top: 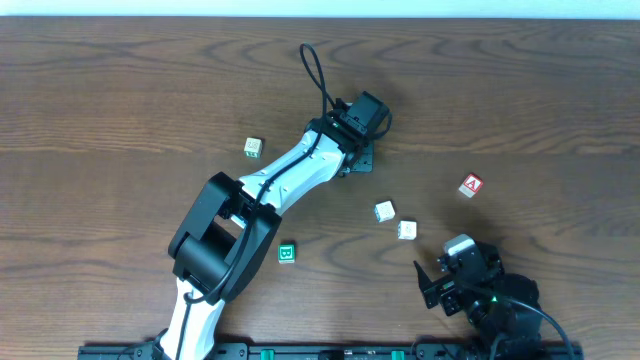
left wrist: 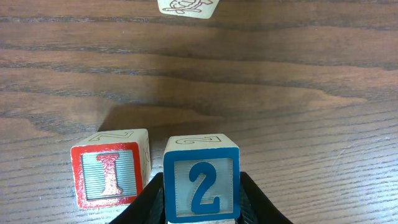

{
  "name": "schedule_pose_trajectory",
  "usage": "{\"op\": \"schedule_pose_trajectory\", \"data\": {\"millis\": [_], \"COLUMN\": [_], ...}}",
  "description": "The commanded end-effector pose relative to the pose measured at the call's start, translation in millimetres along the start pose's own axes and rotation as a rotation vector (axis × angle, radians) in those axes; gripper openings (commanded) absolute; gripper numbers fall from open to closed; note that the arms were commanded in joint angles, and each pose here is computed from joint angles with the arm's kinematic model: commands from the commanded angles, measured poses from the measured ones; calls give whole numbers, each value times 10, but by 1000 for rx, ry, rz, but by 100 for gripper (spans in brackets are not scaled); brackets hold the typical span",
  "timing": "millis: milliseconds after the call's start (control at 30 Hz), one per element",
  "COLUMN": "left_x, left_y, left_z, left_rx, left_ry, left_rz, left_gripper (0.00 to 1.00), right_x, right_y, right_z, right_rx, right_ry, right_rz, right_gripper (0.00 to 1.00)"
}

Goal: Spell out Ai2
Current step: 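Lower the '2' block right of the 'I' and release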

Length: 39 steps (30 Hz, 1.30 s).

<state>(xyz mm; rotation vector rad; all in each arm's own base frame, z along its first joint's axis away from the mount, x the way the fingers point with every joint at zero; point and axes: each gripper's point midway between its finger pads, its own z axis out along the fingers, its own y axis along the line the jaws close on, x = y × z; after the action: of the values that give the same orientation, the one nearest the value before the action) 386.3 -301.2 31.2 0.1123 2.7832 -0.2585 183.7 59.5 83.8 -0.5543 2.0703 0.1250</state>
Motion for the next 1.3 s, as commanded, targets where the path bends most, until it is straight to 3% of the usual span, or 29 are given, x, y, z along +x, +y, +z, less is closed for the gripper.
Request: {"op": "schedule_pose_trajectory", "data": {"millis": [0, 600, 667, 767, 833, 1067, 1267], "left_x": [-77, -57, -49, -47, -47, -50, -40], "left_y": [-40, 25, 28, 28, 28, 30, 21], "left_z": [2, 124, 135, 138, 138, 138, 139], "left_rx": [4, -26, -28, -28, -28, -28, -23], "left_ry": [-18, -16, -13, -12, -12, -13, -9], "left_rz": [-9, -21, -24, -24, -24, -24, -24], "left_gripper": [5, 6, 17, 18, 26, 27, 34], "right_x": [47, 47, 47, 47, 46, 47, 47], "right_y": [10, 10, 10, 10, 10, 10, 10], "right_z": [25, 25, 25, 25, 25, 25, 25], "right_rx": [-5, -5, -5, -5, -5, -5, -5], "right_ry": [8, 8, 8, 8, 7, 8, 8], "right_rz": [-6, -6, -6, -6, -6, -6, -6], "right_gripper": [99, 99, 99, 99, 99, 99, 100]}}
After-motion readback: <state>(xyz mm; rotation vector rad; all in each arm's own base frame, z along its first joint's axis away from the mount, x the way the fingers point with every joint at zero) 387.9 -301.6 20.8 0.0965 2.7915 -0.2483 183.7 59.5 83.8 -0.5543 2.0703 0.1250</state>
